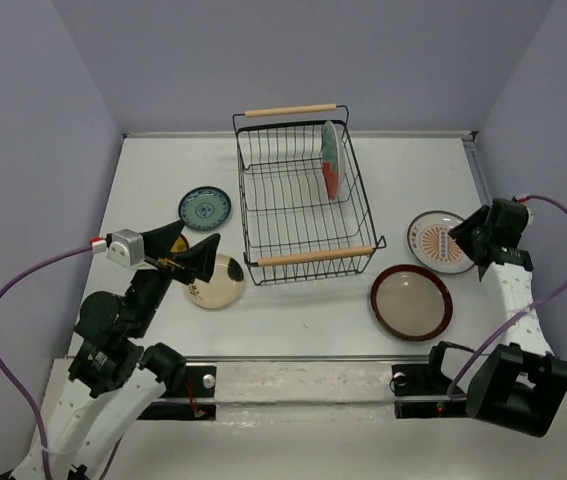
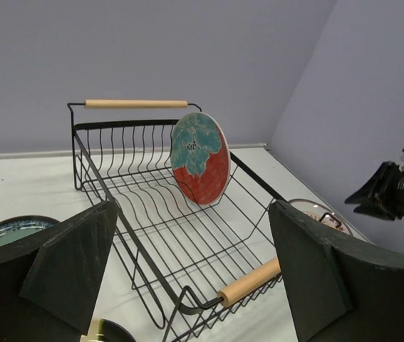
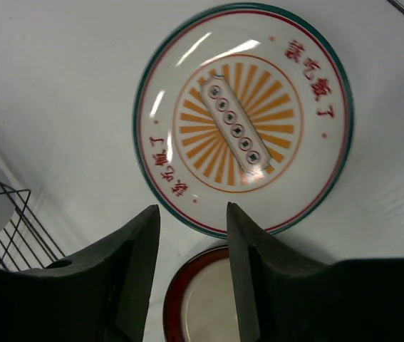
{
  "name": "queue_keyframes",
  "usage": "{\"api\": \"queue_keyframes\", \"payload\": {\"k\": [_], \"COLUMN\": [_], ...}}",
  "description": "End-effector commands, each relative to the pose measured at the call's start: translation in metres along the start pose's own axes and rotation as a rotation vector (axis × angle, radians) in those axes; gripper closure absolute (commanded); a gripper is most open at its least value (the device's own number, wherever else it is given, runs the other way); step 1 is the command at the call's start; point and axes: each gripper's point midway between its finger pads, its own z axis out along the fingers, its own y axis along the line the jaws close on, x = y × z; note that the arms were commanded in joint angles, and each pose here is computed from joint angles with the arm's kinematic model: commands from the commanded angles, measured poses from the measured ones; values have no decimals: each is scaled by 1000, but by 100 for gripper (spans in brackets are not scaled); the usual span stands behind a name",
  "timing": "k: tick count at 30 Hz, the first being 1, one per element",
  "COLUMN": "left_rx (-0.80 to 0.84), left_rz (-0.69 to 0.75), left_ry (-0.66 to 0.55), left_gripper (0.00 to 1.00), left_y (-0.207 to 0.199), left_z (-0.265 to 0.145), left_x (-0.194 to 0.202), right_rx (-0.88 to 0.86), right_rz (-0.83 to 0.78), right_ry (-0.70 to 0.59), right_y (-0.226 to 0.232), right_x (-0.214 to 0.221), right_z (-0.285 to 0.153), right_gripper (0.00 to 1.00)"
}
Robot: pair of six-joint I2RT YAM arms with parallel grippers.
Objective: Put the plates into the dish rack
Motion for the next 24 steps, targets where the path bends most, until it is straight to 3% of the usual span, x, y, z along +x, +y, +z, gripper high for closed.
{"api": "queue_keyframes", "payload": {"k": [1,2,5,15,22,24], "left_rx": [44,49,55,82,78,71], "left_rz": [-16,-19,-26,-38,-34,-34], "left_ry": [-94,-99,-100,-106,-90,-84], "left_gripper": [1,1,1,1,1,1], "left_y": [-13,-14,-15,-21,-20,-19], "left_z": [-7,-8,-8,-12,-9,-8], "left_x": [-32,-34,-34,-37,-32,-30], "right_rx": [-9,20,47,83,16,-5], "right_rz": [218,267,348,439,477,494], "right_ry": [-5,3,32,133,142,144], "right_y": [-31,-51,-80,-114,-110,-107], "right_x": [3,11,25,59,56,56], "right_z": [1,6,16,46,70,74], "right_gripper": [45,36,32,35,49,61]}}
